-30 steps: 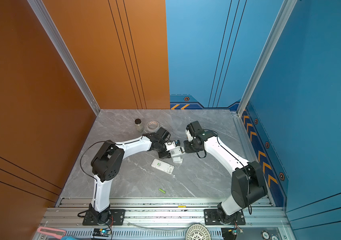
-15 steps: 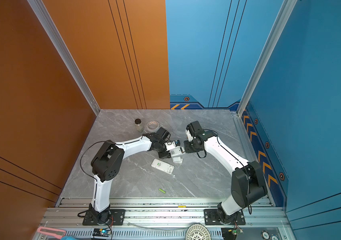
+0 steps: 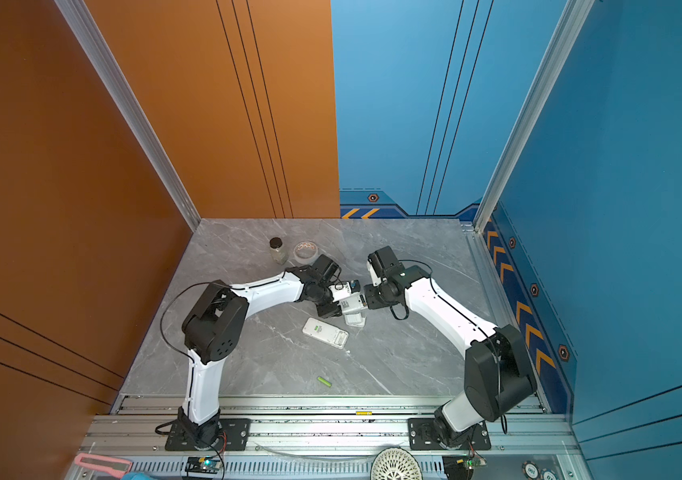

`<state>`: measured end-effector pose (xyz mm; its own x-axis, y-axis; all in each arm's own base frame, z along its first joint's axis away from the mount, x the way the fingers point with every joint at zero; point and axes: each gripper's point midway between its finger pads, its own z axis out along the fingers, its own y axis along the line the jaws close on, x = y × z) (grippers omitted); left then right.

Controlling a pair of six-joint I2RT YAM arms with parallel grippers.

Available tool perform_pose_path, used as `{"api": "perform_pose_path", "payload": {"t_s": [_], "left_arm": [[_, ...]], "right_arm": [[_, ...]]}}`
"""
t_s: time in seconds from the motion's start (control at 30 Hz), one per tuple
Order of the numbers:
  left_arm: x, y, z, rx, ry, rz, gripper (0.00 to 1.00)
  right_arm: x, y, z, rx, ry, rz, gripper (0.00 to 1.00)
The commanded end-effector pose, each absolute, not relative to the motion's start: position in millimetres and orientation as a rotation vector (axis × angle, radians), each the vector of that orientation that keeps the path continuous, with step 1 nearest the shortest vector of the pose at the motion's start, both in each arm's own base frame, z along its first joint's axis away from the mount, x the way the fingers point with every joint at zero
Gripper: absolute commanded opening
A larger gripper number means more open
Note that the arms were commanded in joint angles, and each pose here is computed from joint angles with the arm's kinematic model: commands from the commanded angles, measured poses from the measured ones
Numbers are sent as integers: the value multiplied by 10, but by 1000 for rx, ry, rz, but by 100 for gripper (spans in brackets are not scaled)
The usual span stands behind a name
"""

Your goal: Unload the batteries from the remote control

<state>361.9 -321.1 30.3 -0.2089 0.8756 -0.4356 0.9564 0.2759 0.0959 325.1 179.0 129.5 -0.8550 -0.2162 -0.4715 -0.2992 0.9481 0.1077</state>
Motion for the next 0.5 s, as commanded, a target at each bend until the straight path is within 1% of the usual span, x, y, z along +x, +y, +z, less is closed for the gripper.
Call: {"api": "perform_pose_path", "payload": {"t_s": [0.0,0.1,0.23,0.3,0.47], "left_arm": [[3293,-3162,88,1769,2205,-377,0],[3252,-3164,95,1774,2206,-412,0],[3233,-3168,111,1774,2206,-447,0],[3221,-3169,114,1775,2207,-462,0],[3174,-3185,98,1779,2210,-505,0]], "right_arm": [[3252,1721,945,-327,2571,115,0],[3192,1734,869,-288,2442,101,0],[3138,1716,765,-200,2278,149,0],[3134,1743,765,-165,2211,210,0],[3169,1853,757,-180,2150,224,0]]}}
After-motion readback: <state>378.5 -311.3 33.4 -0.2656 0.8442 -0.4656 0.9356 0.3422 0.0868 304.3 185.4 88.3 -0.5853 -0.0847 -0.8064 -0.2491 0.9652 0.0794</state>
